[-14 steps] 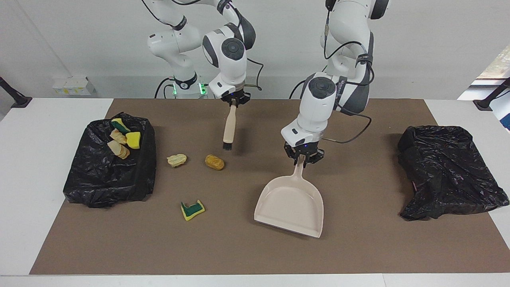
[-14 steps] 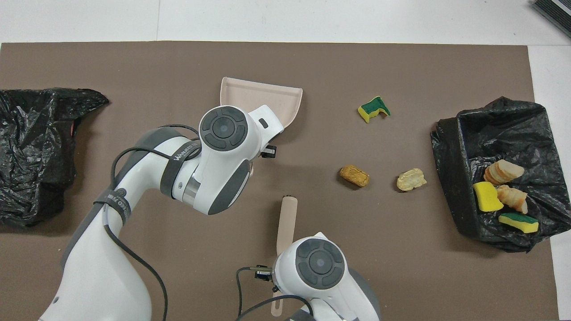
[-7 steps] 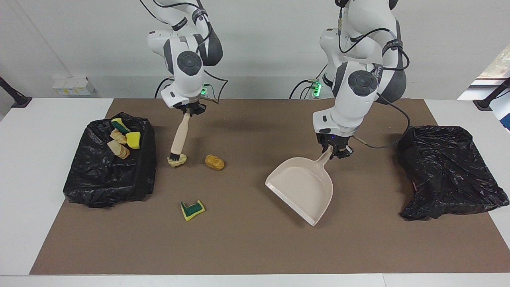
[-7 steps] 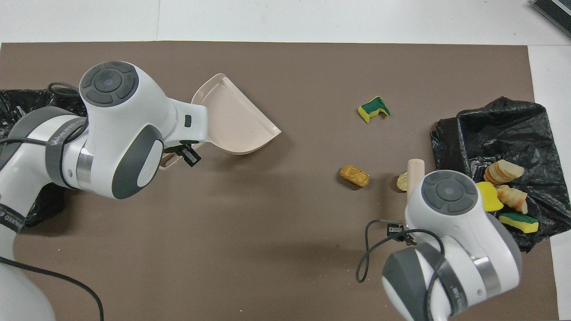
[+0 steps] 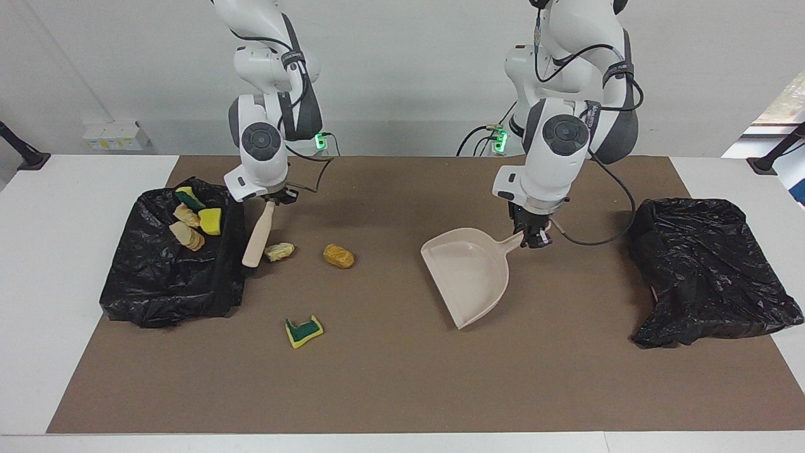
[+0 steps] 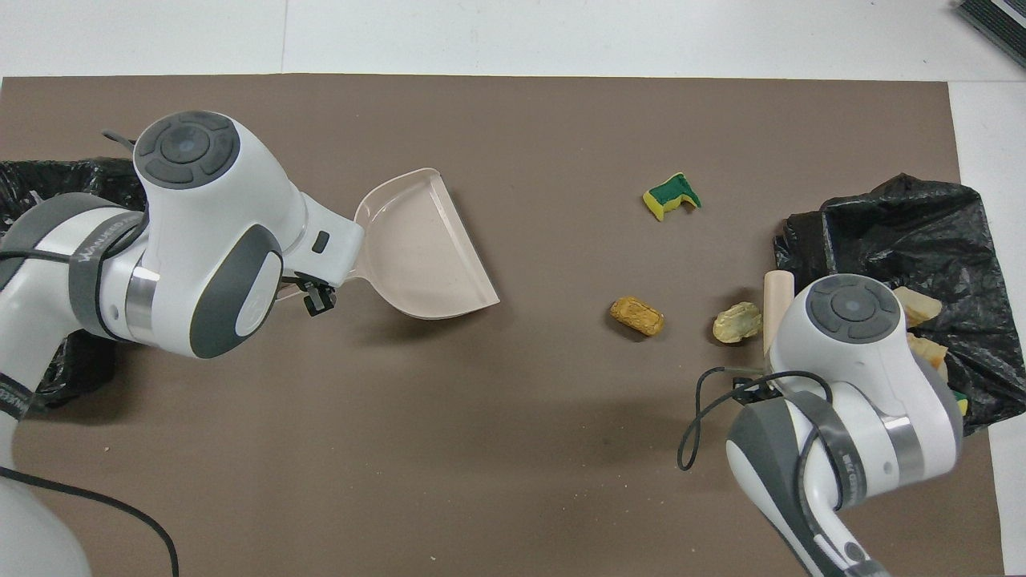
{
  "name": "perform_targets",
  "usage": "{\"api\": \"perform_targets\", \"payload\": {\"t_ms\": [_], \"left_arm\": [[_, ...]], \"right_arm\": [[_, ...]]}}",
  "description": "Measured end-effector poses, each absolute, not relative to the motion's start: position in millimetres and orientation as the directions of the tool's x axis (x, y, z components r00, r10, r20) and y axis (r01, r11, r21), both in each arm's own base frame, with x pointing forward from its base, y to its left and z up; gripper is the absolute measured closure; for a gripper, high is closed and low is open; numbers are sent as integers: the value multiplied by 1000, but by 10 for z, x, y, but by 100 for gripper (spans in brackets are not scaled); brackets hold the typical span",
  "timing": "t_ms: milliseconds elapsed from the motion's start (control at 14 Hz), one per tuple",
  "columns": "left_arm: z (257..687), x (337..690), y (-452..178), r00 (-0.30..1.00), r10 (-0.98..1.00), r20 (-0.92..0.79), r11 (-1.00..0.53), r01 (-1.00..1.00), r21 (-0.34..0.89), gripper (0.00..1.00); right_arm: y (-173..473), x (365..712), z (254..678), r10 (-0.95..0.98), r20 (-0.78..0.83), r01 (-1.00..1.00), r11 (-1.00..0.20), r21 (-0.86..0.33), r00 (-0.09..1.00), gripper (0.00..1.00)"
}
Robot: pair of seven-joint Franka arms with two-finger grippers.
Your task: Sweep and dump trash in bin
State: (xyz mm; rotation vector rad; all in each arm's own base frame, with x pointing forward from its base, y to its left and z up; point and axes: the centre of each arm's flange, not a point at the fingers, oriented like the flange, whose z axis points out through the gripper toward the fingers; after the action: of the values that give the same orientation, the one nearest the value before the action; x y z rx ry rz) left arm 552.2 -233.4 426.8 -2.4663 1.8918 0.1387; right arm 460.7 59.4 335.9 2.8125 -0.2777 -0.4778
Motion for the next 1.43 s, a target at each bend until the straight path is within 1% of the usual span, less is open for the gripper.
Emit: {"api": "perform_targets", "payload": {"t_ms": [143,287,645,788,1147,1290,1434], "left_arm": [[4159,5290,-2495,213,-974,-74,-214,-977,13,69],[4024,5085,-2658,170,-983,-62,-171,-985,2,69],[3838,4812,-2973,113,-993,-45,-113,-993,-17,69],[3791,4724,-3081,96,-994,-41,-96,-995,-21,69],[3734,4653,-3130,124,-991,-40,-124,-992,-22,69],[3729,4653,-3130,125,-992,-32,-124,-992,-30,69],[3722,4651,-3131,126,-992,-30,-125,-992,-32,69]], "right_arm": [[698,4613,3260,-210,-308,-116,-948,296,928,74],[1001,4645,3195,-162,-314,-74,-958,276,936,74],[1937,4857,3256,-93,-331,-53,-991,126,939,74],[2325,4859,3301,-52,-325,-33,-997,64,944,74],[3038,4624,3344,16,-320,-3,-998,-59,947,74],[3204,4620,3459,42,-295,19,-997,-80,954,74],[3258,4694,3588,53,-271,28,-995,-98,961,74]]}}
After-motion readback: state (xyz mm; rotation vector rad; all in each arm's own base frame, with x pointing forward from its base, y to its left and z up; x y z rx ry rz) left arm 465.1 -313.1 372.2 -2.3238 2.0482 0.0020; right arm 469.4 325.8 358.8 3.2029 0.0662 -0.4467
